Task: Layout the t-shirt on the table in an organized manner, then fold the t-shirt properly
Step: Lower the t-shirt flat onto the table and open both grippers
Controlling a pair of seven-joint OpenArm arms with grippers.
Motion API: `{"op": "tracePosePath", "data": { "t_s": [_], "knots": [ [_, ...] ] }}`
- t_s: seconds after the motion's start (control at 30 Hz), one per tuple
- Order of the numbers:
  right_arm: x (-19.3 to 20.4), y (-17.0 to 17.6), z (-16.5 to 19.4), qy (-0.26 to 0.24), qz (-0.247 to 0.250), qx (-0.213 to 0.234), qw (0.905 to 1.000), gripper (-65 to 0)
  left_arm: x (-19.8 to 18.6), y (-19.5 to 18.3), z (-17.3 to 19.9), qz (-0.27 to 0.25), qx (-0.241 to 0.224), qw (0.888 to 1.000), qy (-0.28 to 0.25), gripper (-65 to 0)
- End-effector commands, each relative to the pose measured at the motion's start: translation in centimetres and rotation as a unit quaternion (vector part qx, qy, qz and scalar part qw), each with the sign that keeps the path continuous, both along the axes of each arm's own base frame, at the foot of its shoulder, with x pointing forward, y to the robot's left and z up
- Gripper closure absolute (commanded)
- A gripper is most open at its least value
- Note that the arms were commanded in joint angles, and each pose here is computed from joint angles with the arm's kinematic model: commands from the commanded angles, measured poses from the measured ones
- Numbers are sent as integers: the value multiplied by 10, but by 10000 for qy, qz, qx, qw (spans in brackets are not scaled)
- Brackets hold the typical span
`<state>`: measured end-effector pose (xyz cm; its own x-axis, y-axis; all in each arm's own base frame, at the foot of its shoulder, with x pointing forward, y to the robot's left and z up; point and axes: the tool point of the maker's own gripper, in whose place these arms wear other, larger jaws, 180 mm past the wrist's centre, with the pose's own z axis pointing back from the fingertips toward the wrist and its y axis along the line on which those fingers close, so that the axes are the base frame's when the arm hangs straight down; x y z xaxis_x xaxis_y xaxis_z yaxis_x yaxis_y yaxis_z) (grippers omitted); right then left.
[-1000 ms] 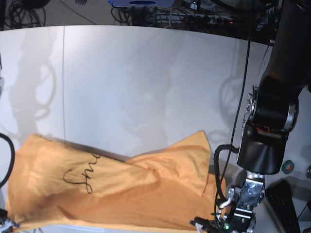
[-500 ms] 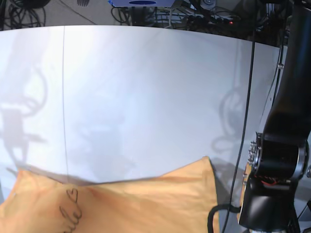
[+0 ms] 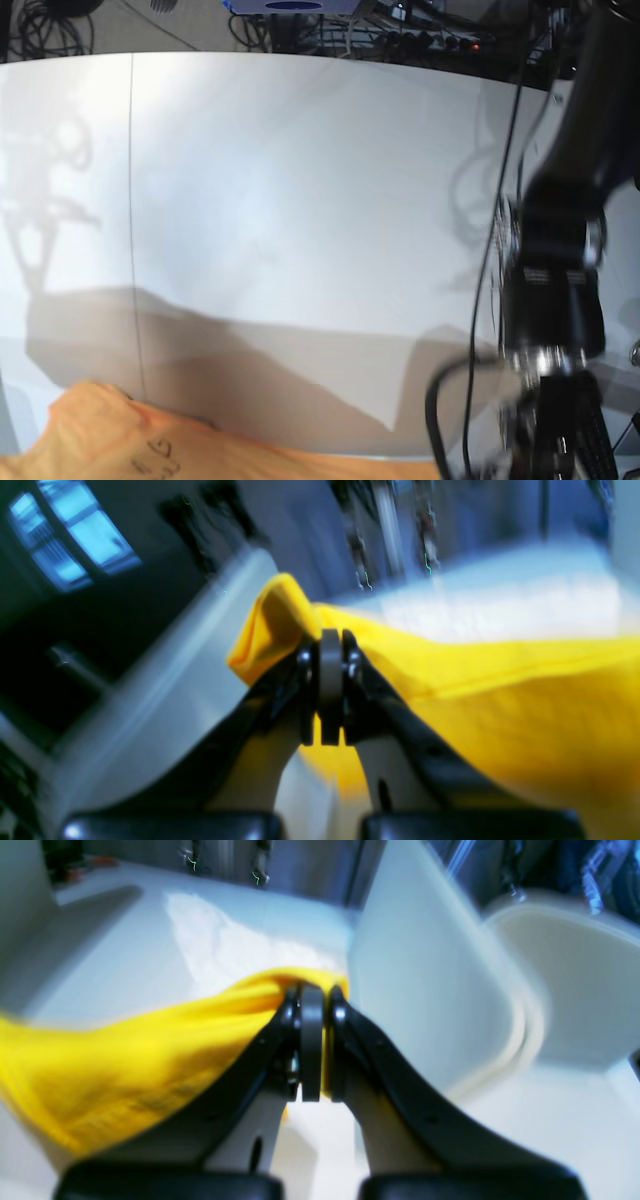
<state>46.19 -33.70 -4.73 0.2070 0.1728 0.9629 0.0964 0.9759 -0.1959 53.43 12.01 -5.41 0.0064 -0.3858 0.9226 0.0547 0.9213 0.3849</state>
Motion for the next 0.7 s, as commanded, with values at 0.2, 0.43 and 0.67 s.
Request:
{"op": "tracePosePath", "data": {
  "t_s": [0.2, 0.43, 0.67],
  "knots": [
    [-60, 4, -155, 1121, -211, 763, 9905, 0, -68, 20, -126, 25, 274, 9957, 888, 0],
    [-138, 18, -313, 2477, -446, 1557, 9552, 0, -141, 26, -261, 19, 363, 9692, 2438, 0],
    [-202, 27, -353, 3094, -502, 1500, 9377, 0, -213, 31, -339, 33, 395, 9371, 3469, 0]
  ]
}}
